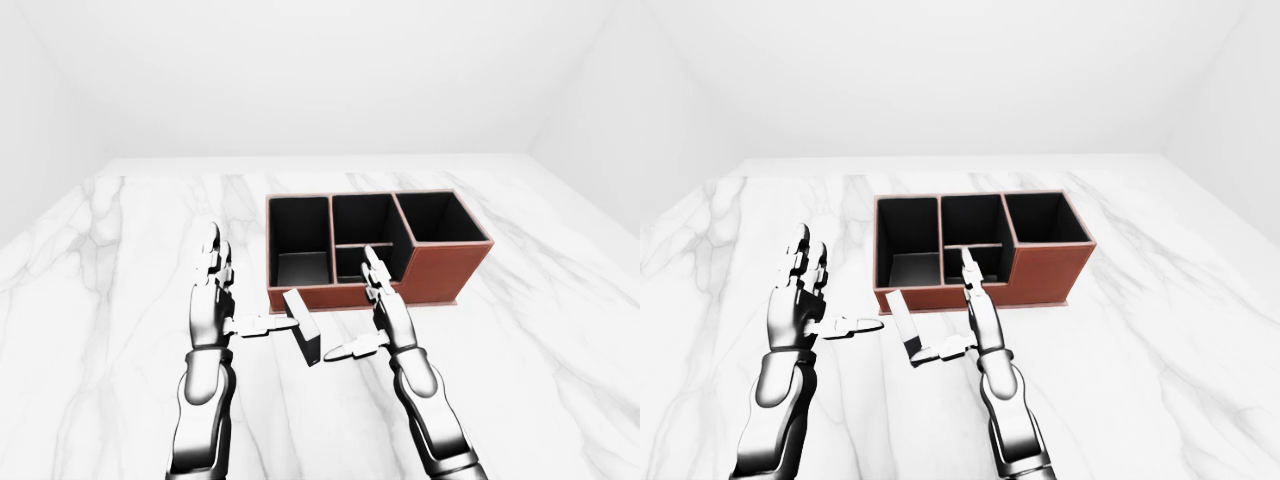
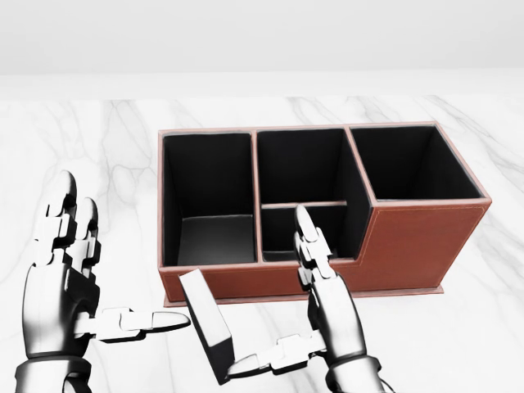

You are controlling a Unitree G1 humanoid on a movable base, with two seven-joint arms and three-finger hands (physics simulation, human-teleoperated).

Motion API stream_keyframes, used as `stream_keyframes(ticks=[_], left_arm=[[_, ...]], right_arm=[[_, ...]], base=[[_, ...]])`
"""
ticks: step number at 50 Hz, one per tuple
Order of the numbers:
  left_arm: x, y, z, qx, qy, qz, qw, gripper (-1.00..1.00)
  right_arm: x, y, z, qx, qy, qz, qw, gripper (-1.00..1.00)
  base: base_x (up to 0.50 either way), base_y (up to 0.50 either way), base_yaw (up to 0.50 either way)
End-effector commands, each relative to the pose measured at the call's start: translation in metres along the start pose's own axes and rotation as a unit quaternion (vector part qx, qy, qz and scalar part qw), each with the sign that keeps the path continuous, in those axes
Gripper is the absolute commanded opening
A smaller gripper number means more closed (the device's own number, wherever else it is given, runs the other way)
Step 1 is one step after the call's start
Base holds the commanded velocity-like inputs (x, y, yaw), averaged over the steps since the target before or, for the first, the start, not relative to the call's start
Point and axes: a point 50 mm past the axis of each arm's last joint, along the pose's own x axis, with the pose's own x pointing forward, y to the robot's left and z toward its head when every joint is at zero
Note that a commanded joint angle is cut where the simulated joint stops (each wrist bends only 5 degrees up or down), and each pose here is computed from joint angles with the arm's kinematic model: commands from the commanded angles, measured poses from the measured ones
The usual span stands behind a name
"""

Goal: Pick up the book and place it in the right compartment of the caddy.

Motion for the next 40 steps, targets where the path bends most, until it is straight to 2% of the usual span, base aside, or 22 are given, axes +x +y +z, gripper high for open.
stream_keyframes(ticks=[1,9,10,15,17,18,22,23,24,27,28,30,31,35,40], left_arm=[[-0.001,-0.001,-0.002,-0.011,0.004,-0.006,1.000,1.00],[-0.001,0.000,-0.004,-0.011,0.009,-0.006,1.000,1.00],[0.000,0.000,-0.004,-0.010,0.009,-0.006,1.000,1.00],[-0.001,-0.001,-0.003,-0.011,0.007,-0.006,1.000,1.00],[0.000,-0.001,-0.004,-0.011,0.008,-0.006,1.000,1.00],[0.000,-0.001,-0.004,-0.011,0.008,-0.006,1.000,1.00],[0.000,-0.001,-0.003,-0.011,0.006,-0.006,1.000,1.00],[0.000,-0.001,-0.003,-0.011,0.006,-0.006,1.000,1.00],[0.000,-0.001,-0.002,-0.011,0.005,-0.006,1.000,1.00],[-0.001,-0.001,-0.002,-0.011,0.004,-0.006,1.000,1.00],[-0.001,-0.001,-0.002,-0.012,0.005,-0.006,1.000,1.00],[-0.001,-0.001,-0.002,-0.012,0.004,-0.006,1.000,1.00],[-0.001,-0.001,-0.002,-0.012,0.004,-0.006,1.000,1.00],[-0.001,-0.001,-0.002,-0.012,0.004,-0.006,1.000,1.00],[-0.001,-0.001,-0.001,-0.012,0.003,-0.006,1.000,1.00]], right_arm=[[0.006,0.010,-0.001,-0.002,0.001,0.009,1.000,1.00],[0.007,0.018,-0.001,0.000,0.002,0.018,1.000,1.00],[0.007,0.019,-0.014,0.000,0.030,0.018,0.999,1.00],[0.009,0.023,-0.013,0.001,0.029,0.023,0.999,1.00],[0.010,0.025,-0.004,0.002,0.009,0.024,1.000,1.00],[0.008,0.027,-0.021,0.002,0.046,0.026,0.999,1.00],[0.009,0.030,-0.004,0.007,0.012,0.028,1.000,1.00],[0.008,0.032,-0.006,0.009,0.016,0.028,0.999,1.00],[0.005,0.034,-0.028,0.007,0.062,0.030,0.998,1.00],[0.006,0.035,-0.012,0.011,0.030,0.031,0.999,1.00],[0.004,0.037,-0.024,0.009,0.055,0.032,0.998,1.00],[0.005,0.038,-0.016,0.012,0.037,0.033,0.999,1.00],[0.004,0.039,-0.025,0.013,0.057,0.034,0.998,1.00],[0.004,0.041,-0.018,0.014,0.042,0.036,0.998,1.00],[0.005,0.043,-0.027,0.016,0.063,0.038,0.997,1.00]], base=[[0.00,0.00,0.00],[0.00,0.00,0.00],[0.00,0.00,0.00],[0.00,0.00,0.00],[0.00,0.00,0.00],[0.00,0.00,0.00],[0.00,0.00,0.00],[0.00,0.00,0.00],[0.00,0.00,0.00],[0.00,0.00,0.00],[0.00,0.00,0.00],[0.00,0.00,0.00],[0.00,0.00,0.00],[0.00,0.00,0.00],[0.00,0.00,0.00]])
